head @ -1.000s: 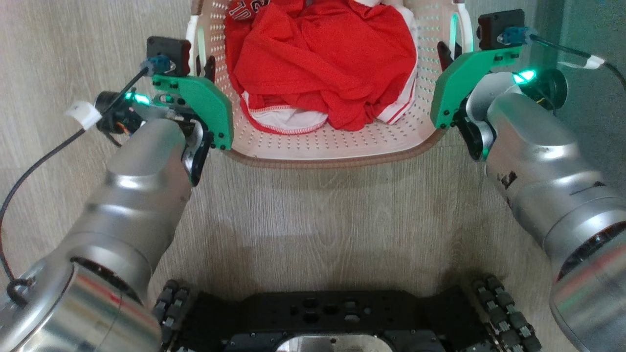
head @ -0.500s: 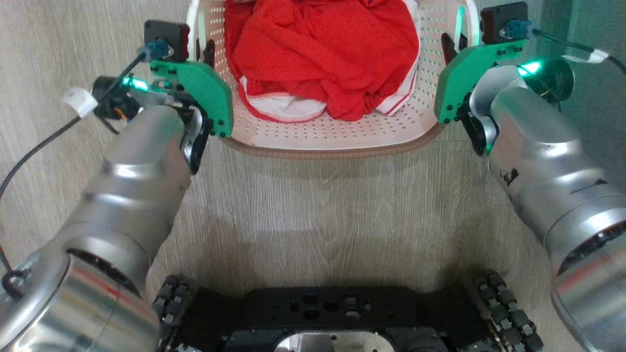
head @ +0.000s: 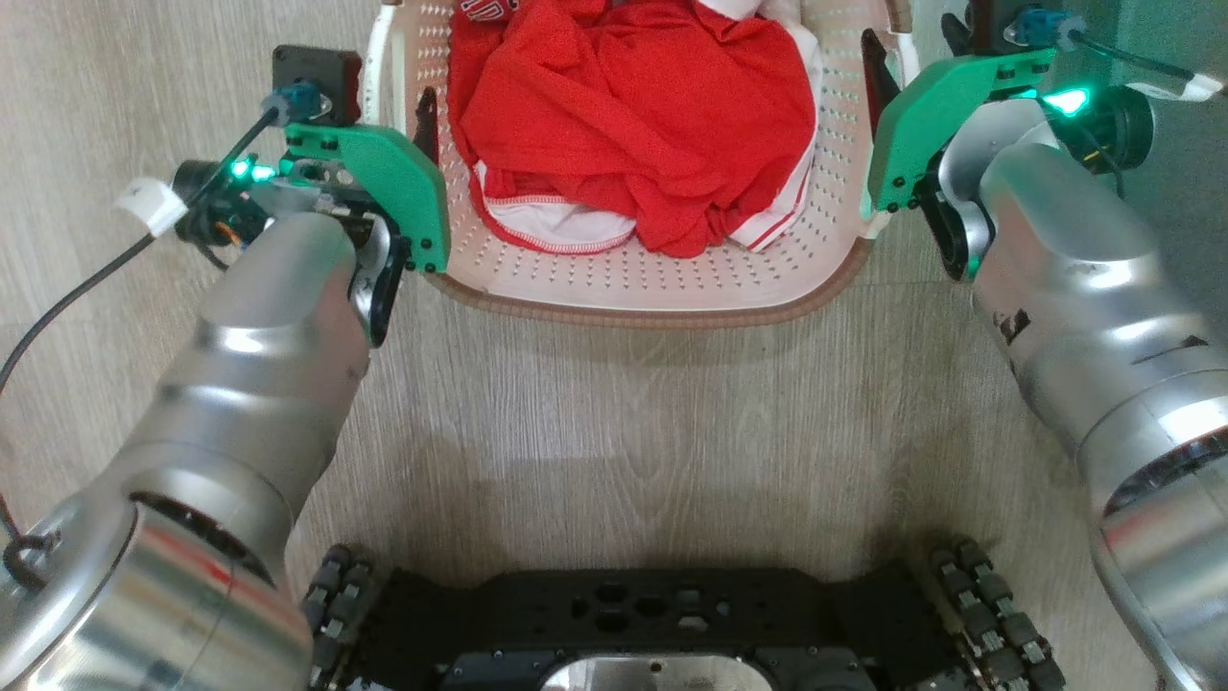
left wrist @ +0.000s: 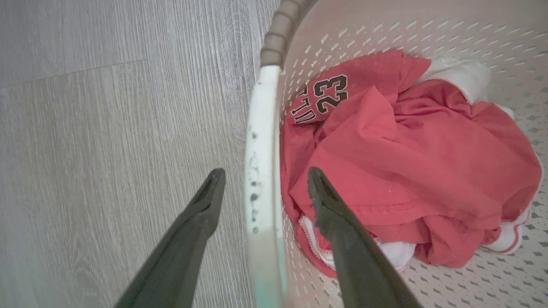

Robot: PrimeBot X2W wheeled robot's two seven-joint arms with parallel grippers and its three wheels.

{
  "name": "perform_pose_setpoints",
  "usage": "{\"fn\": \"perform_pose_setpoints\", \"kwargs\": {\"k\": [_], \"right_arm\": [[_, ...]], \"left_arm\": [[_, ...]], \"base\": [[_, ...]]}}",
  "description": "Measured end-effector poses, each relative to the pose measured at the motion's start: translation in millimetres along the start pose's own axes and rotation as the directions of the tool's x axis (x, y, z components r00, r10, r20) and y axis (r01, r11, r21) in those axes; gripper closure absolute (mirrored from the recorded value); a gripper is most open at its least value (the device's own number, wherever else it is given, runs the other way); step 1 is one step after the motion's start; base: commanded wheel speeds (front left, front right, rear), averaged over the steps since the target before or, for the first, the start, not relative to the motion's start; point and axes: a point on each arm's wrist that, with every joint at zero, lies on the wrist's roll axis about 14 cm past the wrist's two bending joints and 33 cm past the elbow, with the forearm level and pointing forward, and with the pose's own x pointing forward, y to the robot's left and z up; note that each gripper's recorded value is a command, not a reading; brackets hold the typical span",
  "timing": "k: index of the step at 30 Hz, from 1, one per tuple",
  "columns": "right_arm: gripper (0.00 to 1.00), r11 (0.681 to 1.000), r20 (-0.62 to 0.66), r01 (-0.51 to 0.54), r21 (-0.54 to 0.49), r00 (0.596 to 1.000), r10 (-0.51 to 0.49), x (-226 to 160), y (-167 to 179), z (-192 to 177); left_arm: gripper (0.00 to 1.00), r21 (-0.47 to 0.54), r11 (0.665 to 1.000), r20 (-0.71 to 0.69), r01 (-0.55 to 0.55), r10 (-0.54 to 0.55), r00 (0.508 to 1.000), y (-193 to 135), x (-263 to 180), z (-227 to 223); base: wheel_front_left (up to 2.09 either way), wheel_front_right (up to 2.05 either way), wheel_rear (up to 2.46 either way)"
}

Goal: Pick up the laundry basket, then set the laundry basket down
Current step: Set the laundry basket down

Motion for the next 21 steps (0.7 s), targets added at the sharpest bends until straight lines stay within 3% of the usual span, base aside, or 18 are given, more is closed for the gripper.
{"fn": "perform_pose_setpoints", "kwargs": {"k": [12, 21], "right_arm": [[0.00, 0.999, 0.093, 0.018, -0.033, 0.996, -0.015, -20.8, 0.3, 41.0], [0.00, 0.999, 0.243, 0.020, -0.044, 0.970, -0.009, -62.3, 12.4, 95.2]], "left_arm": [[0.00, -0.029, 1.000, 0.072, -0.013, 0.015, 0.997, -0.8, -20.2, 27.0], [0.00, -0.062, 0.998, 0.261, 0.012, 0.004, 0.965, -10.3, -60.7, 80.3]], "base": [[0.00, 0.00, 0.00], [0.00, 0.00, 0.00]]}}
